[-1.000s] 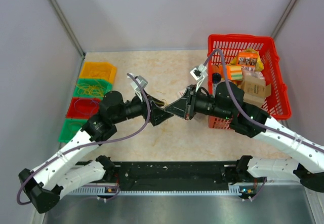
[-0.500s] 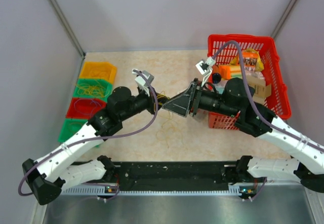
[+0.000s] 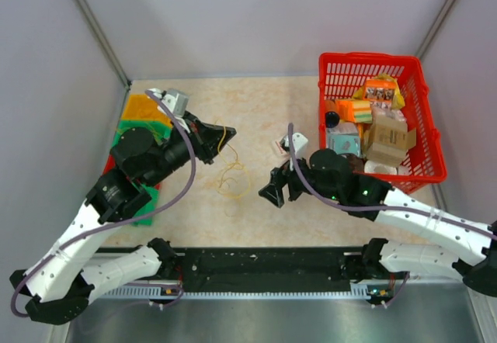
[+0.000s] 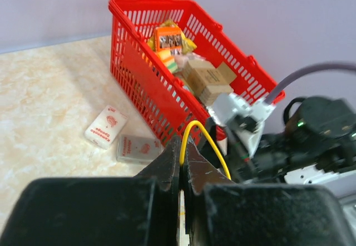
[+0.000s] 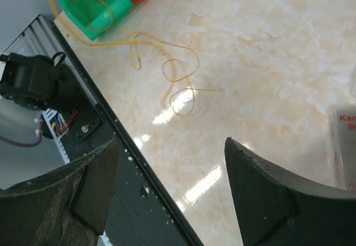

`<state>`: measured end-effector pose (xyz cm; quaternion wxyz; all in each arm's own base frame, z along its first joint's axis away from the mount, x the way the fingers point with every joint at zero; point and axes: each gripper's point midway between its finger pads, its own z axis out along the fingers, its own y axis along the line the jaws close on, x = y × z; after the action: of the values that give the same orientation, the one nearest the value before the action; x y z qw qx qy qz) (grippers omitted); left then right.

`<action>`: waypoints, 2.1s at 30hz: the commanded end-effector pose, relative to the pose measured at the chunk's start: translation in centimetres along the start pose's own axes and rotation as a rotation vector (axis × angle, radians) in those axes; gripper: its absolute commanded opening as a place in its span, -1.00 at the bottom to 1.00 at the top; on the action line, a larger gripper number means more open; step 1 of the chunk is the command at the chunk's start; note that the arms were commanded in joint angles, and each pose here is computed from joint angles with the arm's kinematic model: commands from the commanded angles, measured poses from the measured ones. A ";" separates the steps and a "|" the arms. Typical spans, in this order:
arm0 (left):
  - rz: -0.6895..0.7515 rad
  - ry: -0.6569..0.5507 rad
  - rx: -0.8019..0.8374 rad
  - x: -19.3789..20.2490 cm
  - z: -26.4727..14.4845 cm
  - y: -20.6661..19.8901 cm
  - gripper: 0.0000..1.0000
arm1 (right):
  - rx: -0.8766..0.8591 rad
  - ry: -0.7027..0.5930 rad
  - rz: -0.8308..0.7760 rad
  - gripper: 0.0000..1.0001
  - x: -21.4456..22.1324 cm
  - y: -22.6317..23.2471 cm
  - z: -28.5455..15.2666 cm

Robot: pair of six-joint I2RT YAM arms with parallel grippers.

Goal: Untangle the cables

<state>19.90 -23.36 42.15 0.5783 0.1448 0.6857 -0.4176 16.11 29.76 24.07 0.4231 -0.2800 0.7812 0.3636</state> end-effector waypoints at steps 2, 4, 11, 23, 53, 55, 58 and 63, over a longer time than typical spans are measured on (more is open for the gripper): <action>-0.058 -0.096 -0.039 -5.3 -2.3 -1.2 -1.00 | -0.078 -0.158 -0.045 0.50 -3.2 1.2 2.4; -0.086 -0.126 -0.034 -6.8 -2.8 -1.8 -1.00 | -0.203 -0.230 -0.021 0.50 -3.1 3.0 3.2; -0.148 -0.221 0.060 -11.0 -4.6 -4.7 -1.00 | -0.246 -0.197 0.055 0.50 0.9 4.3 8.8; 0.073 -0.141 -0.364 -12.2 -3.4 2.2 -1.00 | -0.099 -0.040 0.186 0.36 7.9 0.8 12.8; -0.262 -0.275 -0.871 -14.0 -6.0 34.6 -1.00 | -0.124 -0.064 0.072 0.35 12.3 -1.1 5.5; -0.290 -0.280 -0.832 -14.4 -5.5 35.4 -1.00 | -0.121 -0.065 0.074 0.35 12.4 -1.1 5.5; -0.274 -0.303 -0.849 -14.9 -5.6 36.6 -1.00 | -0.121 -0.068 0.074 0.35 12.4 -1.2 5.4; -0.211 -0.340 -0.873 -15.4 -6.1 38.6 -1.00 | -0.120 -0.070 0.077 0.35 12.3 -1.2 5.6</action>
<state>45.58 7.97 36.50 0.5746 -0.2820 0.7489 -0.1715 13.47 31.32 9.13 0.3960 -0.2632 0.7760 0.4145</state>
